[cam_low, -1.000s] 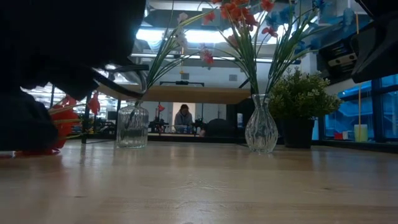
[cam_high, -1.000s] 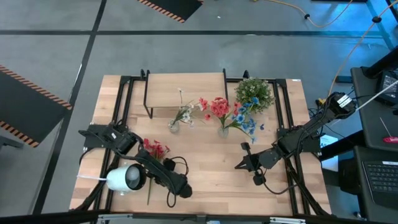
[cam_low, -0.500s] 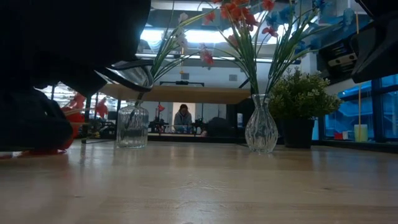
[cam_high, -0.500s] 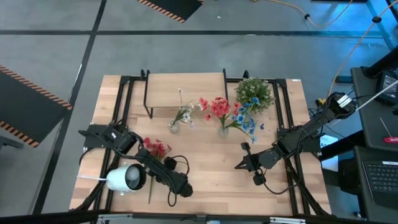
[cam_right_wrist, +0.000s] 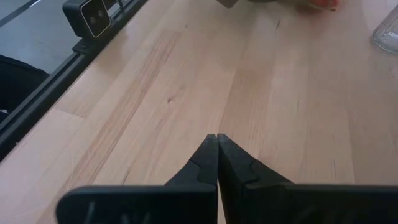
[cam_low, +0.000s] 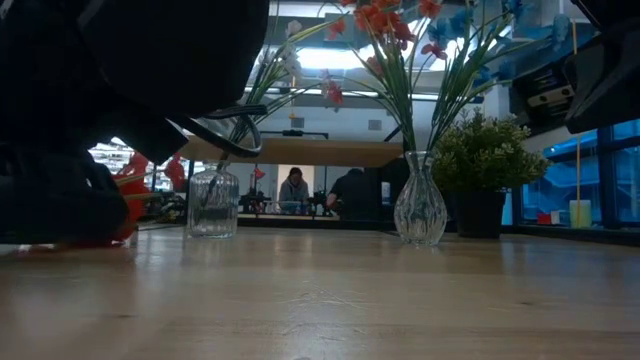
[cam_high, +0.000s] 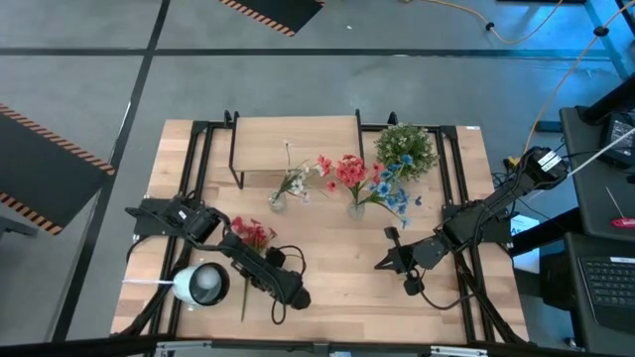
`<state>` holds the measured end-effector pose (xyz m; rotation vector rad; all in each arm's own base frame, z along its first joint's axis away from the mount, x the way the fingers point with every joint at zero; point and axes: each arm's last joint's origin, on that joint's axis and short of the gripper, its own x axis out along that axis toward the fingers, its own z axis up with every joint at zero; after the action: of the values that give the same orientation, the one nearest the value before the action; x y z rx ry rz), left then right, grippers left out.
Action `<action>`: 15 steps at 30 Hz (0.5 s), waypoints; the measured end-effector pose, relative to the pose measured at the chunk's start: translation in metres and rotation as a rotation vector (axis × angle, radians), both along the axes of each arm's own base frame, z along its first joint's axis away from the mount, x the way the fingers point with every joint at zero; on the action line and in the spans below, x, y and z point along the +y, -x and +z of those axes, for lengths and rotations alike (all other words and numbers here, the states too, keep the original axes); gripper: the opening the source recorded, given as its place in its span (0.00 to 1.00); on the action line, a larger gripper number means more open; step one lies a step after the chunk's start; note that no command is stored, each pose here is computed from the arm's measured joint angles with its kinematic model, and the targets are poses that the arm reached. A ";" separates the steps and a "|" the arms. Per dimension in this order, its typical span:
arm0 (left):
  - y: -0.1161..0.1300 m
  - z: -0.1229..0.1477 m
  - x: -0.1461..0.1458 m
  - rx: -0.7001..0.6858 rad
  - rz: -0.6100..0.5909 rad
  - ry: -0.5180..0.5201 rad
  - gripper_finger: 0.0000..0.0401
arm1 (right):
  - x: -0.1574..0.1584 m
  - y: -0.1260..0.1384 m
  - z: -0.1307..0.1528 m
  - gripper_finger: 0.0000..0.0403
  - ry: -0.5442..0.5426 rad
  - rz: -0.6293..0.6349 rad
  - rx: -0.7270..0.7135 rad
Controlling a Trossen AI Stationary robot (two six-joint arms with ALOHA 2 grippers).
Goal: Pick and place flowers into a vace then onto a shelf
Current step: Put the red flowers into the left transparent vase
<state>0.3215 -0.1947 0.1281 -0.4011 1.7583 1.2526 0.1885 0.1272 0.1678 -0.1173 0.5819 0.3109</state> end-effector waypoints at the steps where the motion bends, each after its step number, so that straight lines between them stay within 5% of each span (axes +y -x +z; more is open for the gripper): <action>1: 0.001 0.000 -0.001 0.004 0.002 0.006 0.36 | 0.000 0.000 0.000 0.00 0.000 0.000 -0.001; 9: 0.002 0.000 -0.004 0.009 0.001 0.014 0.34 | 0.000 0.000 0.000 0.00 0.000 0.000 0.000; 15: 0.002 0.000 -0.004 0.002 -0.012 0.004 0.23 | 0.000 0.000 0.000 0.00 0.000 0.000 0.000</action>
<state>0.3192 -0.1984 0.1283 -0.3911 1.7629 1.2416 0.1885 0.1271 0.1679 -0.1175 0.5824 0.3106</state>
